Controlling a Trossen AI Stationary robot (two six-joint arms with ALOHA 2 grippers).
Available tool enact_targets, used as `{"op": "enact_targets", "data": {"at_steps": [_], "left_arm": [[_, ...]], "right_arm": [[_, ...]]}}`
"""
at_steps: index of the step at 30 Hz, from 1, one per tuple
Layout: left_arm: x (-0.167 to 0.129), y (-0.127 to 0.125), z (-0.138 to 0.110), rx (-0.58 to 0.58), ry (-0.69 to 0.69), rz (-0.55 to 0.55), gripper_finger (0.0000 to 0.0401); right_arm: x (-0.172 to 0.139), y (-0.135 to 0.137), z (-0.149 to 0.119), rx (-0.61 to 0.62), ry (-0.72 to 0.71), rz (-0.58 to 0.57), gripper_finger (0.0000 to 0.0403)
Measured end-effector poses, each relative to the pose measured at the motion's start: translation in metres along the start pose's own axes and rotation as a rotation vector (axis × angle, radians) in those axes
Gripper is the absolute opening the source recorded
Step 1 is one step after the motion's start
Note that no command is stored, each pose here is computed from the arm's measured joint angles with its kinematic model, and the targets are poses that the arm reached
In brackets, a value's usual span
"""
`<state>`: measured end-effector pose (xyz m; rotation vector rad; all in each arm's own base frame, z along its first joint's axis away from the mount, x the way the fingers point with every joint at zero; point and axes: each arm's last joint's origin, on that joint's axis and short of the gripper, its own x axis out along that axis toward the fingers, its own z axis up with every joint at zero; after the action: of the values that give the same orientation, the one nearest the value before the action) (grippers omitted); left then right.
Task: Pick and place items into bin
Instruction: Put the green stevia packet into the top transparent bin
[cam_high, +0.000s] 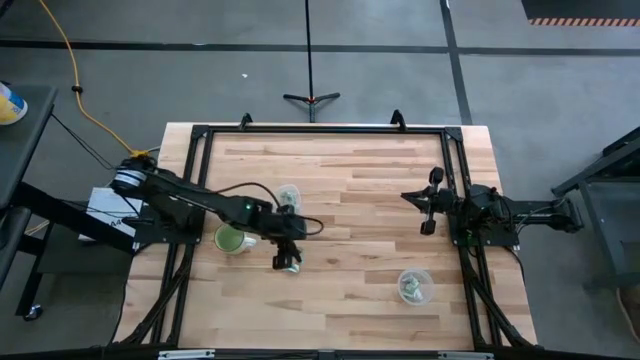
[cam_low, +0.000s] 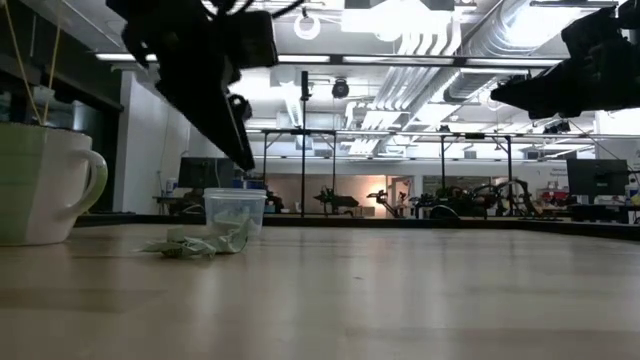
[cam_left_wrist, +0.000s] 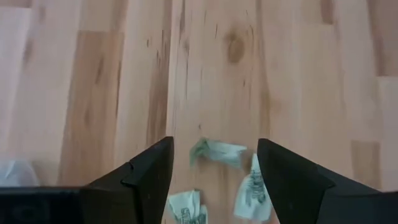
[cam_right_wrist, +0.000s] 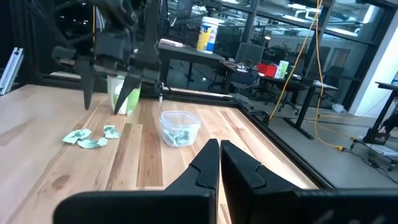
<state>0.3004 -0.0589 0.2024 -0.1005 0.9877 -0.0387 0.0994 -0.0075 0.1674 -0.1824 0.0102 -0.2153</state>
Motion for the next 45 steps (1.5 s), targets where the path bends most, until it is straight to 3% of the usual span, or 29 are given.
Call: {"op": "enact_targets", "data": {"at_steps": [10,22,28,38,45], "left_arm": [[0.047,0.001,-0.010,0.027,0.092,0.022,0.0266],[0.062,0.002,-0.015,0.077,0.127,0.026,0.0258],[0.062,0.002,-0.015,0.092,0.124,0.025,0.0191],[0.062,0.001,-0.013,0.150,0.106,-0.002,0.0028],[0.045,0.005,0.009,0.189,0.102,0.059,0.0043]], "right_arm": [[0.001,0.001,-0.002,-0.013,0.022,0.008,0.0008],[0.003,0.002,-0.005,-0.020,0.057,0.016,0.0004],[0.004,0.002,-0.005,-0.020,0.058,0.016,0.0003],[0.004,0.002,-0.005,-0.020,0.058,0.016,0.0006],[0.004,0.002,-0.005,-0.020,0.057,0.016,0.0004]]}}
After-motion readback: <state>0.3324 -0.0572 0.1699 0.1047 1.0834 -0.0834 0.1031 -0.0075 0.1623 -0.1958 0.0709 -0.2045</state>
